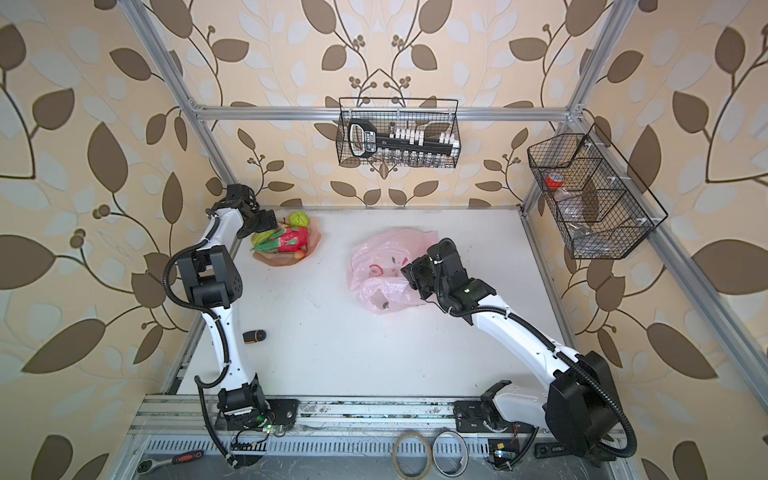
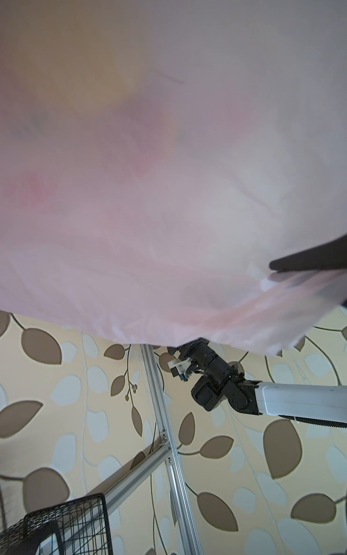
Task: Place the fruits into the plastic bag
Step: 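Lower the left gripper onto the green pear on the plate and close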
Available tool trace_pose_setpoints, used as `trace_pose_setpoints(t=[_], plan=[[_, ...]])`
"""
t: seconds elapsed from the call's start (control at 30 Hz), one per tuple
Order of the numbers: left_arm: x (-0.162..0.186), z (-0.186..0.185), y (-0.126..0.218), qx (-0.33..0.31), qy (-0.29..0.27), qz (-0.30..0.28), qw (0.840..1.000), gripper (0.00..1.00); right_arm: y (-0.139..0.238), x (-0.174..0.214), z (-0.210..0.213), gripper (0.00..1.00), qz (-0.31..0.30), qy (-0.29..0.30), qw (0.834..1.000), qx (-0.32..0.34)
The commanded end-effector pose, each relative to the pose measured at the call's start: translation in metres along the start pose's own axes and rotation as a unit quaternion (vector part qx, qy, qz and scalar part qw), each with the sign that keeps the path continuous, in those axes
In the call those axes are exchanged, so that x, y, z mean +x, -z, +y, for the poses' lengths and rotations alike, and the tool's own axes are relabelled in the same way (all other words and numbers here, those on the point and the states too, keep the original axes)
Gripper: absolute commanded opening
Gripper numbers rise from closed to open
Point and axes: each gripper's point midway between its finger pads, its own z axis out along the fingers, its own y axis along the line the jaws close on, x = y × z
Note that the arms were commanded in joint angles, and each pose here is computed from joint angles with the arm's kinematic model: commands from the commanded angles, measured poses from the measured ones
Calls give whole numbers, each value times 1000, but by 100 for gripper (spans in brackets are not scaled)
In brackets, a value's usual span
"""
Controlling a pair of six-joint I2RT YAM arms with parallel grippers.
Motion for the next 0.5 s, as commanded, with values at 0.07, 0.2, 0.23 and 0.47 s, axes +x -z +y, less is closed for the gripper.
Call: trace_pose_setpoints(t=[0.07, 0.2, 0.23, 0.47], plan=[[-14, -4, 4, 30, -5, -15, 999, 91, 0, -1, -5, 0, -1, -5, 1000, 14], [-10, -9, 2, 44, -3, -9, 999, 88, 1, -2, -5, 0, -5, -6, 1000, 13], [-9, -9, 1, 46, -2, -6, 999, 88, 1, -3, -4, 0, -6, -6, 1000, 13], [-11, -16, 6, 68, 2, -9, 998, 82, 4, -4, -2, 0, -10, -5, 1000, 9]])
